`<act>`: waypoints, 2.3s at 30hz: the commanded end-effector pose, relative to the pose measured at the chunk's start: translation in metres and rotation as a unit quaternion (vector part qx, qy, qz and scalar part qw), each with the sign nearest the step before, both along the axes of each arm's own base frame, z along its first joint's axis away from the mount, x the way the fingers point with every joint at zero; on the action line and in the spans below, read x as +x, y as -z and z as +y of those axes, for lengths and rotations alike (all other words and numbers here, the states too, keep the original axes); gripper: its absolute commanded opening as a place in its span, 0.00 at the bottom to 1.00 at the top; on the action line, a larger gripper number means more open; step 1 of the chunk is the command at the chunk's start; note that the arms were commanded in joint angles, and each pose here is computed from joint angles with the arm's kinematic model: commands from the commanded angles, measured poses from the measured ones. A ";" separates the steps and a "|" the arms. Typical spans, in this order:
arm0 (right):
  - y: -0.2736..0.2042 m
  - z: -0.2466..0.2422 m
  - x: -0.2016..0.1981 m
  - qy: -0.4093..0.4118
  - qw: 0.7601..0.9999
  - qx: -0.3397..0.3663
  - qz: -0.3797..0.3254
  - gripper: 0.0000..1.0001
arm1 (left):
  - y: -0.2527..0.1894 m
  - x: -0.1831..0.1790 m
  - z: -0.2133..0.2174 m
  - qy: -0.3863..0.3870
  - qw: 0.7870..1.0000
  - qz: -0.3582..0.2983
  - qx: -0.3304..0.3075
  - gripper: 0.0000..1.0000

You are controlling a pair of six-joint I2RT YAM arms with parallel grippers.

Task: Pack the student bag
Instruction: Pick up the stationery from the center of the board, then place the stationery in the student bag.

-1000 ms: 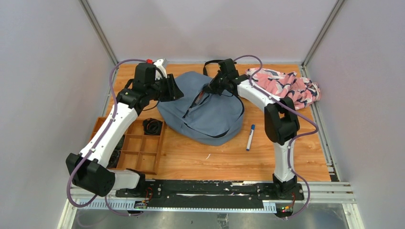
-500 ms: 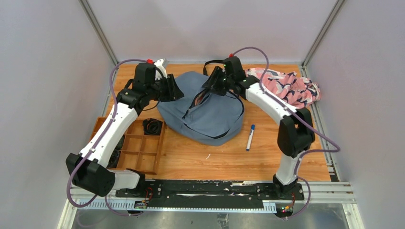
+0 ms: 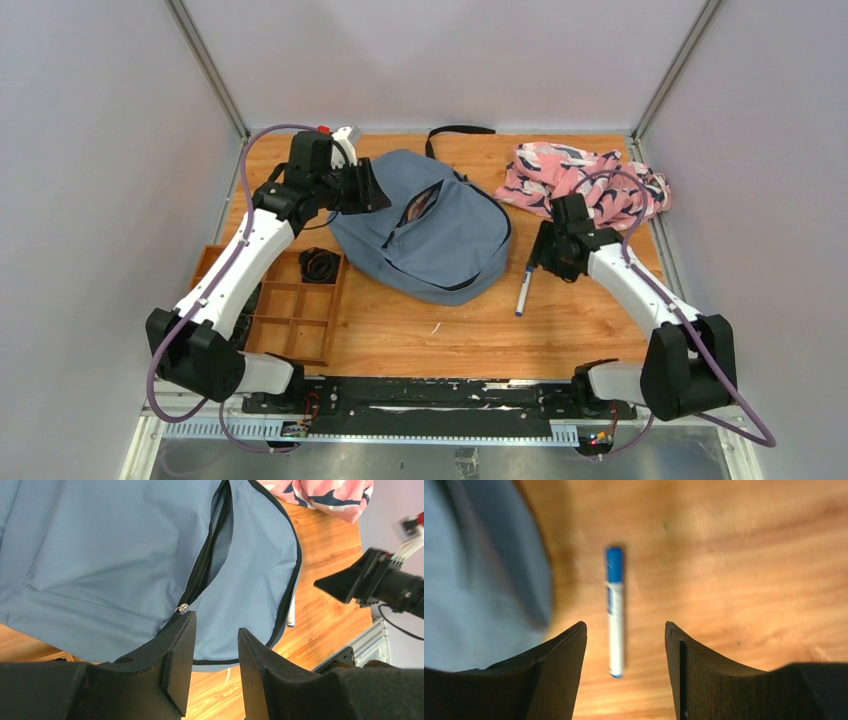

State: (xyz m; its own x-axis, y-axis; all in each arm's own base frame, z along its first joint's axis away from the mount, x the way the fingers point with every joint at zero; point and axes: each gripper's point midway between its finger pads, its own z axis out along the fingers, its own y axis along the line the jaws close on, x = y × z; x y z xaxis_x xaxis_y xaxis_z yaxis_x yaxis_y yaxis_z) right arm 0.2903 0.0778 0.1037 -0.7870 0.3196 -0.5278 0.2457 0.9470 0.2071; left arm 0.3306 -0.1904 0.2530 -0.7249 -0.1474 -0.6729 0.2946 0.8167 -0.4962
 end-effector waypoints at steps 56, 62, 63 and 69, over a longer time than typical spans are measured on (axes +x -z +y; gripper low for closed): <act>-0.079 0.252 0.044 -0.266 0.883 0.368 0.118 0.00 | -0.028 -0.012 0.003 0.008 0.999 -0.037 0.014 0.44; -0.072 0.270 0.063 -0.205 0.867 0.429 0.150 0.00 | -0.017 -0.016 0.009 0.005 0.999 -0.031 0.031 0.44; -0.072 0.272 0.068 -0.195 0.865 0.437 0.147 0.00 | -0.018 -0.017 0.009 0.006 0.999 -0.031 0.030 0.44; -0.055 0.272 0.099 -0.129 0.885 0.429 0.129 0.00 | -0.021 -0.021 0.018 -0.003 0.998 -0.042 0.046 0.44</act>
State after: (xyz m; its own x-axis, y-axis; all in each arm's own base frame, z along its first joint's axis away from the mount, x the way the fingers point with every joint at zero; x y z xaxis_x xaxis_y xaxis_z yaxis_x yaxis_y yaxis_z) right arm 0.3611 0.3453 0.1497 -0.9802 0.1968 0.0226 0.1279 0.5417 0.8308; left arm 0.3170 -0.1790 0.2653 -0.6938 -0.1085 -0.7119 0.3101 0.8472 -0.4314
